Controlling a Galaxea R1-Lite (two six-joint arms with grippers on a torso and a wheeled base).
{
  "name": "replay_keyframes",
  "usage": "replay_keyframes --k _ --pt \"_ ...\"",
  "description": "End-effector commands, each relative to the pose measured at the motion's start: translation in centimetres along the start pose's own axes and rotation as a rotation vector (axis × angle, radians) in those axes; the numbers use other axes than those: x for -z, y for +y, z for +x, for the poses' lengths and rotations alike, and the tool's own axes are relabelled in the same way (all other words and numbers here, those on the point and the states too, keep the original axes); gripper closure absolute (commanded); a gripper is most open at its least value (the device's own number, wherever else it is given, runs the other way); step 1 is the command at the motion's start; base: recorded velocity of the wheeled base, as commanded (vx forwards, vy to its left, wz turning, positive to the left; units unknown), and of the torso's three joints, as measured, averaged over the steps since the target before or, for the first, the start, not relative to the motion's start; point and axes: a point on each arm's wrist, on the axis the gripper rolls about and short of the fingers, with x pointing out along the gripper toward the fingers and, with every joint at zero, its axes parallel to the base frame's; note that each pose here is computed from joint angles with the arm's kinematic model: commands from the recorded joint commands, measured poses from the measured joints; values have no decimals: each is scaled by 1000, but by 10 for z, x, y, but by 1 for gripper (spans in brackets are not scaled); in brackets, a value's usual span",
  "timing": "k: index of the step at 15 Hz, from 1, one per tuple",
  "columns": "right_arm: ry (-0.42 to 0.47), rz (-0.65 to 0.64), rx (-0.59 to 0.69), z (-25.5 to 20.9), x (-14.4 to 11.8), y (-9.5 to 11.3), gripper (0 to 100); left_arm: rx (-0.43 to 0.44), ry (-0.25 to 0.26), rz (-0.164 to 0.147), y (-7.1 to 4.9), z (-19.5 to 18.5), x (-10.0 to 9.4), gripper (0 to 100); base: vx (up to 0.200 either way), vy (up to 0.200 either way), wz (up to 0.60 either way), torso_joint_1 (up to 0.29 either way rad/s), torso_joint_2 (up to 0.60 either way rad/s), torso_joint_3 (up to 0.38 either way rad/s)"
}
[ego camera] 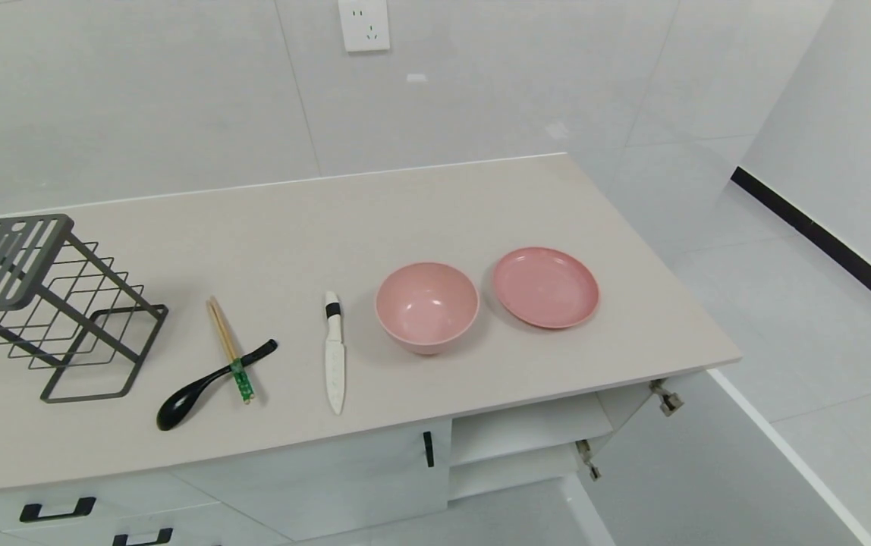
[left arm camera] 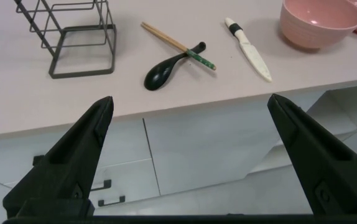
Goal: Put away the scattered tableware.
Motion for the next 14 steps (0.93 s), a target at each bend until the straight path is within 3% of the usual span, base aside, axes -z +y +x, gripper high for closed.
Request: replay_keyframes --k 1,6,11,14 --pt "1 0 1 0 0 0 0 0 1 -1 0 0 0 0 200 0 0 2 2 -2" --pt "1 2 3 0 0 0 0 -2 1 0 0 0 0 0 200 0 0 4 -1 4" --pt "-12 -2 0 0 -1 0 0 -3 1 0 0 0 0 0 0 0 0 0 0 0" --pt "-201 -21 -3 -2 -20 0 0 1 1 0 0 0 0 0 0 0 0 0 0 0"
